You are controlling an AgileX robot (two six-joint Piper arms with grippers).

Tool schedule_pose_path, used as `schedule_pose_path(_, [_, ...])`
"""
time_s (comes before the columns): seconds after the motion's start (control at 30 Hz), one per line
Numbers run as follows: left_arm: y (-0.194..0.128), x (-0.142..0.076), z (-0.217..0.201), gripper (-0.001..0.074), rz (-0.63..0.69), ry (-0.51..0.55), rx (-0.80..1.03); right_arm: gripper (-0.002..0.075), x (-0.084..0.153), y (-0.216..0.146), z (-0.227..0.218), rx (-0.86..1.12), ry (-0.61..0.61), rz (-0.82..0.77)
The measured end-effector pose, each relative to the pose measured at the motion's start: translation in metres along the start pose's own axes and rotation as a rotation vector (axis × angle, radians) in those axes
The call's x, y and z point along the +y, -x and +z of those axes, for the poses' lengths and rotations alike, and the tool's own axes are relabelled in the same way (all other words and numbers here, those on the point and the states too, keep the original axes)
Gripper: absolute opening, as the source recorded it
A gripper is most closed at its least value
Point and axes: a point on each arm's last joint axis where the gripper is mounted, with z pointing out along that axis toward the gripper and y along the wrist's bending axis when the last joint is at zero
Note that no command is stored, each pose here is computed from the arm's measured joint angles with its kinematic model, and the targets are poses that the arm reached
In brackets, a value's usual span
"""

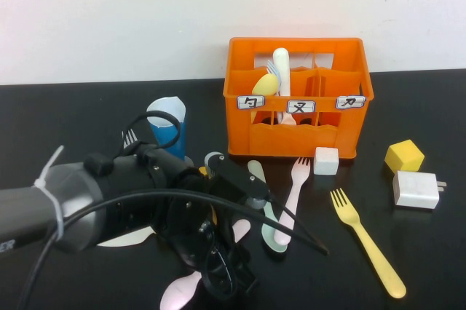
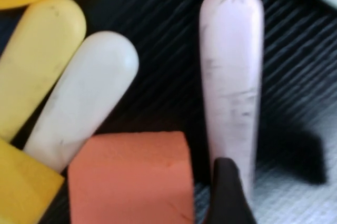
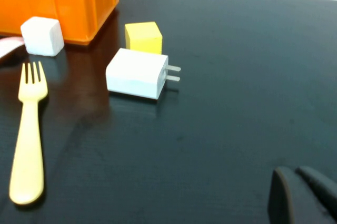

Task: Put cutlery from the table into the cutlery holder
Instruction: Pick up the spoon

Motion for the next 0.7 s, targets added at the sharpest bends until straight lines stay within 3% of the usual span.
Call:
schedule_pose_path(0.4, [0.0005,0.0027,0.0084,0.0377,0.022,0.027,0.01,-0.0003,0.0,0.0,0.0,0.0,0.0,0.0])
schedule_pose_path(0.5, [0.0009,0.0032,0.0101,0.0277,0.019,0.032,0.011,-0.0003,0.0,0.0,0.0,0.0,0.0,0.0])
schedule_pose_path(0.6, [0.0018,0.0034,0.0104,0.0115,0.015,0.033,0.007,-0.0003,0.0,0.0,0.0,0.0,0.0,0.0])
schedule_pose_path(0.7, [0.002,0.0034,0.0104,0.01,0.014,0.033,0.004,-0.0003,0.0,0.0,0.0,0.0,0.0,0.0])
